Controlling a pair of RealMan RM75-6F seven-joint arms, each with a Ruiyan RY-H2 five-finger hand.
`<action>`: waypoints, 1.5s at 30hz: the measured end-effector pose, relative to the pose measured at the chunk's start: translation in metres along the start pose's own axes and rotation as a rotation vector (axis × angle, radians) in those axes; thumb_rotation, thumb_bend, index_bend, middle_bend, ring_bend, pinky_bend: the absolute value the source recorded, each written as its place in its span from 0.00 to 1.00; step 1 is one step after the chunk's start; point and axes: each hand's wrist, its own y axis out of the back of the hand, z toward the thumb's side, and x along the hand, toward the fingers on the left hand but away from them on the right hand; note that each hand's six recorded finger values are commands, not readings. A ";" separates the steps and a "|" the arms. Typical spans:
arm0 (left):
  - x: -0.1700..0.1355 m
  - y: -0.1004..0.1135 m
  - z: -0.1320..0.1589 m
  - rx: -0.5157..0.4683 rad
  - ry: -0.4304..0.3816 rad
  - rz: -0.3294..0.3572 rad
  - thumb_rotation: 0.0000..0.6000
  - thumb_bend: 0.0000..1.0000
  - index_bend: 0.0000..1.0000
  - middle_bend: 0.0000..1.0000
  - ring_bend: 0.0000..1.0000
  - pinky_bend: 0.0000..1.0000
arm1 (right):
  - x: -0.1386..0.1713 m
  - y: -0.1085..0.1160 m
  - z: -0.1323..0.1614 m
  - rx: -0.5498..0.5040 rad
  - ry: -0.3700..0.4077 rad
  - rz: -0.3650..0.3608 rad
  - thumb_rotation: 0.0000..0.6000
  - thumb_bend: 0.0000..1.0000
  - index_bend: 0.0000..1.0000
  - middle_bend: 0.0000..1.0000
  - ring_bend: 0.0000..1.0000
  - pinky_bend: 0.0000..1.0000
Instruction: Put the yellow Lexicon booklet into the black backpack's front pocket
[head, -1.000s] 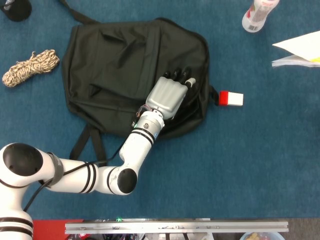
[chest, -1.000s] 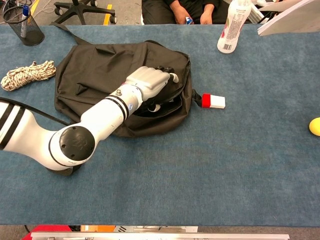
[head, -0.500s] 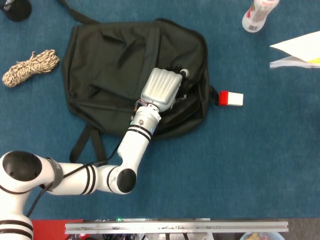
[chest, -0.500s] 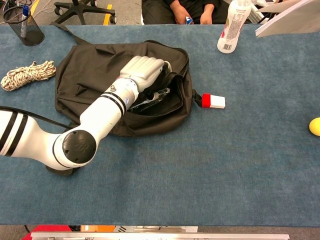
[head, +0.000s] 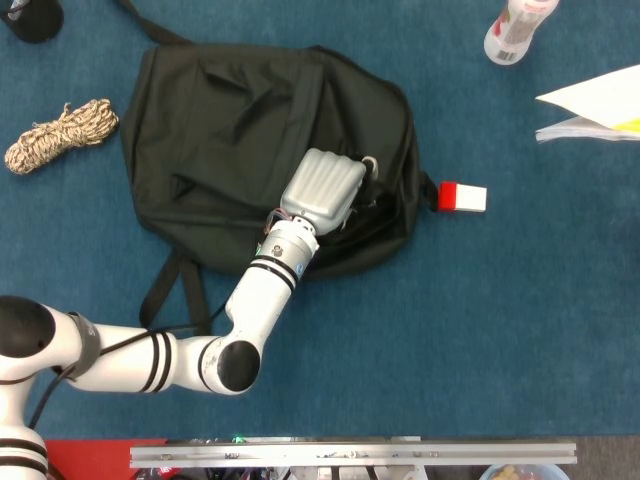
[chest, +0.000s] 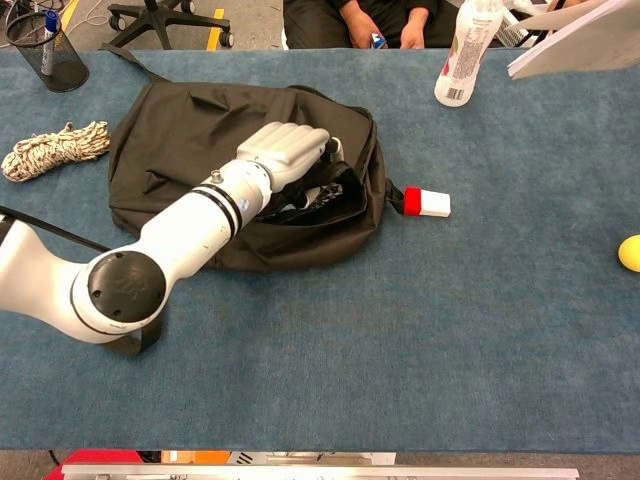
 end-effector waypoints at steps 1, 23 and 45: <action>0.001 0.003 0.000 0.002 0.005 0.020 1.00 0.47 0.37 0.41 0.47 0.66 | 0.000 0.000 0.000 0.000 0.001 -0.001 1.00 0.39 0.80 0.72 0.55 0.53; -0.020 0.036 -0.019 -0.288 0.006 0.062 1.00 0.47 0.44 0.50 0.56 0.76 | -0.002 0.006 0.008 -0.037 0.017 -0.019 1.00 0.39 0.80 0.72 0.55 0.53; -0.033 0.029 0.003 -0.299 -0.070 -0.057 1.00 0.53 0.23 0.35 0.39 0.63 | 0.004 0.007 0.003 -0.036 0.009 -0.014 1.00 0.39 0.80 0.72 0.55 0.54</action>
